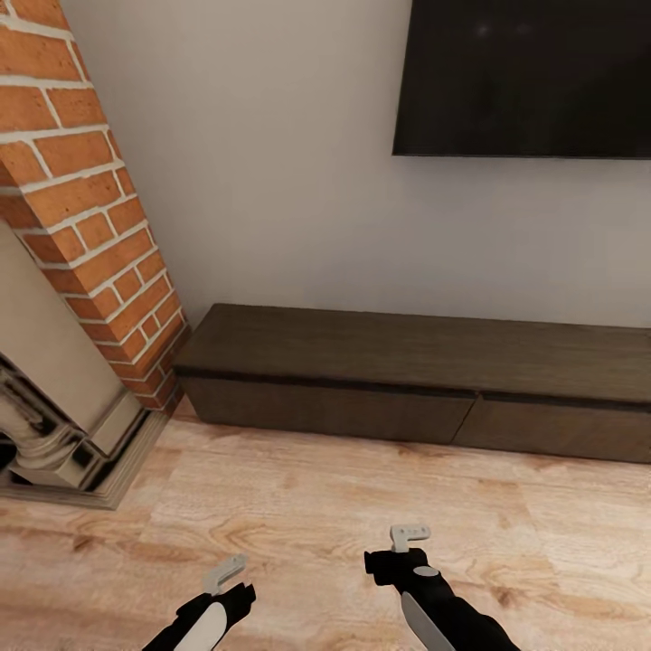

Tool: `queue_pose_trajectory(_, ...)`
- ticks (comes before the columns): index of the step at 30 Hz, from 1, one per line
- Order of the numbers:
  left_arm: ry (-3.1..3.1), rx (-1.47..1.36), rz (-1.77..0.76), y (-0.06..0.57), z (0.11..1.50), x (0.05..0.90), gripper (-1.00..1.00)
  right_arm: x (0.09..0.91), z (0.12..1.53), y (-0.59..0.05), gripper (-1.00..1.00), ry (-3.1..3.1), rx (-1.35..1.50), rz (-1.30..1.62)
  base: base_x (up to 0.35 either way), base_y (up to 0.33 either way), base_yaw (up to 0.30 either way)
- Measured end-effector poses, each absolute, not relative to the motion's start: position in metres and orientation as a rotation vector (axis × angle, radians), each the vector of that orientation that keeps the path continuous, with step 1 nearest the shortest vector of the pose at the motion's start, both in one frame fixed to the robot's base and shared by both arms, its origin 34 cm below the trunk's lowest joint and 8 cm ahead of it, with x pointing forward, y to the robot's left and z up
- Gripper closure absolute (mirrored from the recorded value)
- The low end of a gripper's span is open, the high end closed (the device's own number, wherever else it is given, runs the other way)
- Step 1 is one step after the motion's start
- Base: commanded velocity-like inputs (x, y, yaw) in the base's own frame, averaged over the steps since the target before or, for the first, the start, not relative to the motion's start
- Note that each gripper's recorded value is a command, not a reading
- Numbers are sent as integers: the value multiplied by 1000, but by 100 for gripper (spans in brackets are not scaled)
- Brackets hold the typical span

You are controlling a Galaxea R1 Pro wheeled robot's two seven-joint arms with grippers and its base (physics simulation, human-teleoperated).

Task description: Place each of the two pumpkins and all three candles from the living room inside a cabinet in the living room (use any cabinet), then make sure every cabinet is closed, and position the cauldron so it is next to a table in the living room.

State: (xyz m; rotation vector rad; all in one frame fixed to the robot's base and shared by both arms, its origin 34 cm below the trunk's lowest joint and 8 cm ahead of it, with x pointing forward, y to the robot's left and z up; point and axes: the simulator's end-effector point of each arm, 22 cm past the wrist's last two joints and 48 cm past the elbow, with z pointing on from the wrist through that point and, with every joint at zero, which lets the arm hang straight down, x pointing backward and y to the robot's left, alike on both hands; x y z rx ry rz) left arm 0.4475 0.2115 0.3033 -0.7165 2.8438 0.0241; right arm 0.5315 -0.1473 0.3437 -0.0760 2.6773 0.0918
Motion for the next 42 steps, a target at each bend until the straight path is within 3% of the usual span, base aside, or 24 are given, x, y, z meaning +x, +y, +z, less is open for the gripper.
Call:
queue_pose_trajectory(18, 2785, -700, -59, 212, 323, 478, -100, 549, 353, -147, -100, 2590, 23, 130, 49, 39, 0)
queue_pose_trajectory(24, 2828, -523, -401, 185, 385, 517, -100, 543, 353, -125, -100, 2612, 156, 319, 0, 0, 0)
queue_pose_trajectory(29, 2756, -602, -765, 185, 461, 553, -100, 544, 356, -117, -100, 2601, 242, 404, 0, 0, 0)
queue_pose_trajectory(42, 2648, -620, -1188, 184, 542, 569, -100, 572, 395, -86, -100, 2488, 542, 650, 0, 0, 0)
